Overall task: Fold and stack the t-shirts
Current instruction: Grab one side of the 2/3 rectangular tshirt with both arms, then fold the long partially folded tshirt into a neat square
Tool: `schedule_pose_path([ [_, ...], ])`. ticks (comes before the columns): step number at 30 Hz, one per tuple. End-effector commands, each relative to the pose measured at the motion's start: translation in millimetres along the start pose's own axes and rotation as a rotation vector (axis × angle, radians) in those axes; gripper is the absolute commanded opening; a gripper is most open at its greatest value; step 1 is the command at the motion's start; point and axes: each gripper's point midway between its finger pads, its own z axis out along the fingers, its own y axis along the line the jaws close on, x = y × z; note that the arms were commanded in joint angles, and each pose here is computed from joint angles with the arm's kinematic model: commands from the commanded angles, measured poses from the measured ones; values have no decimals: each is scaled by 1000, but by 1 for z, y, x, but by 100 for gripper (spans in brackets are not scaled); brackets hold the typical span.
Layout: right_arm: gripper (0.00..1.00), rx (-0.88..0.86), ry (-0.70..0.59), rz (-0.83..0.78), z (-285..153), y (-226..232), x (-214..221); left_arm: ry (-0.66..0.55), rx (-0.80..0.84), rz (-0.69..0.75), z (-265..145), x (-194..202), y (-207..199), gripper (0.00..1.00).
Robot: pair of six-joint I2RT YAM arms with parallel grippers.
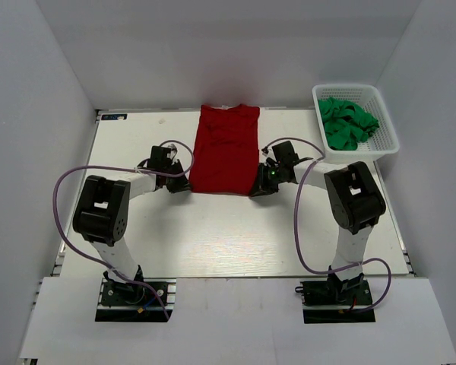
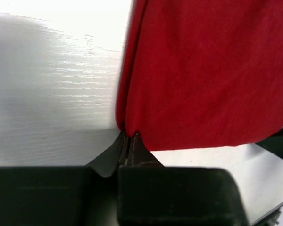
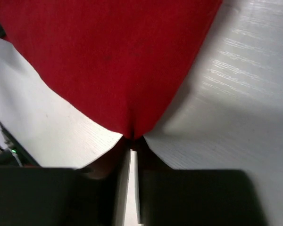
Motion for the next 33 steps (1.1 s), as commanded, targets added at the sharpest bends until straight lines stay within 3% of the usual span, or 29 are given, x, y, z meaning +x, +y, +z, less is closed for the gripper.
schedule_pose_path([
  [1, 8, -4, -7, -22, -1, 3, -2, 0, 29, 10, -6, 4, -5, 0],
  [2, 0, 11, -17, -29, -1, 1, -4, 5, 37, -2, -6, 5, -6, 0],
  [6, 0, -3, -23, -60, -21, 13, -4, 3, 71, -8, -24, 9, -19, 0],
  [11, 0, 28, 39, -82, -64, 20, 41, 12, 148, -8, -73, 31, -37, 0],
  [16, 0, 18, 57, -117, -109, 36, 70, 179, 272, -18, -115, 78, -53, 0],
  [19, 0, -40, 34, -167, -136, 61, 68, 197, 308, 15, -141, 79, -67, 0],
  [25, 0, -143, -64, -247, -165, 102, 37, 39, 357, 84, -176, 36, -99, 0],
  [33, 0, -111, -186, -250, -167, 106, -24, -200, 364, 23, -172, -36, -117, 0],
])
